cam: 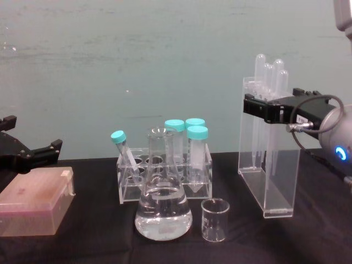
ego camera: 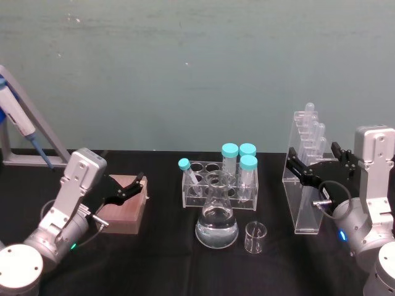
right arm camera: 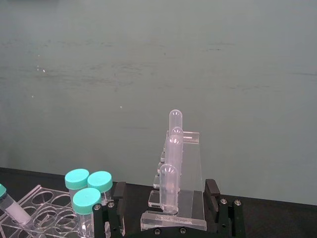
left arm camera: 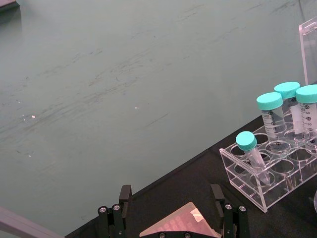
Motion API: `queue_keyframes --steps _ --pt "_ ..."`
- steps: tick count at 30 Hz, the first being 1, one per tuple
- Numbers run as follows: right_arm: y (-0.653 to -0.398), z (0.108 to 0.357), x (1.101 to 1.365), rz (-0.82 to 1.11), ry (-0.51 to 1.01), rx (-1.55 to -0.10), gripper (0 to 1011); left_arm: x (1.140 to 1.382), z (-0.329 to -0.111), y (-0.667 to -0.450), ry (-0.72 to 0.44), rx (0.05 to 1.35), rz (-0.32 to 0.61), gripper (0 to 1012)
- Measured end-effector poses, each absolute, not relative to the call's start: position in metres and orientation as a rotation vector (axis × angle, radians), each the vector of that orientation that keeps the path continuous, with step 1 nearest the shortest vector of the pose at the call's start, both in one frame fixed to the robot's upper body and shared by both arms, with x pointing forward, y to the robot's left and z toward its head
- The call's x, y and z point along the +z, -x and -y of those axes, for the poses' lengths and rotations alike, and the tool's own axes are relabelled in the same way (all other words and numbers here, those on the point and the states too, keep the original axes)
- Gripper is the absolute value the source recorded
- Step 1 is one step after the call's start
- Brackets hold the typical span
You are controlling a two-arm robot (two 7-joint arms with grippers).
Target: Place the experimental apparatus aside using one hand.
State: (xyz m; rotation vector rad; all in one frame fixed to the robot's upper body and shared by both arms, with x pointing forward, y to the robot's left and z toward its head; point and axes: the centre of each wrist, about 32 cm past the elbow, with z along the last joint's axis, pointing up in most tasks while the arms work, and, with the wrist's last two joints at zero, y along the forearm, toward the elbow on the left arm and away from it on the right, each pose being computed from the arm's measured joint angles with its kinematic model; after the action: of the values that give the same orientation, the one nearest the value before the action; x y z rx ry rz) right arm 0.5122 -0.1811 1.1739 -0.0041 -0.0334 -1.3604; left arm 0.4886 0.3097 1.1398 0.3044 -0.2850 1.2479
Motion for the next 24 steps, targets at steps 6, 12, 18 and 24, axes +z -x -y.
queue_keyframes --steps 6,12,18,24 --pt "-0.5126 0.1808 1.1732 0.032 0.006 -1.354 1000 1.1398 -0.3097 -0.4886 -0.304 1.248 0.285 1000" --pt "-0.5128 0.1812 1.1732 0.033 0.007 -1.349 1000 1.1398 -0.3097 -0.4886 -0.305 1.248 0.285 1000" --pt "-0.5128 0.1812 1.1732 0.033 0.008 -1.349 1000 1.1398 -0.3097 -0.4886 -0.304 1.248 0.285 1000" --pt "-0.5126 0.1813 1.1733 0.027 0.010 -1.355 1000 1.1398 -0.3097 -0.4886 -0.304 1.248 0.285 1000"
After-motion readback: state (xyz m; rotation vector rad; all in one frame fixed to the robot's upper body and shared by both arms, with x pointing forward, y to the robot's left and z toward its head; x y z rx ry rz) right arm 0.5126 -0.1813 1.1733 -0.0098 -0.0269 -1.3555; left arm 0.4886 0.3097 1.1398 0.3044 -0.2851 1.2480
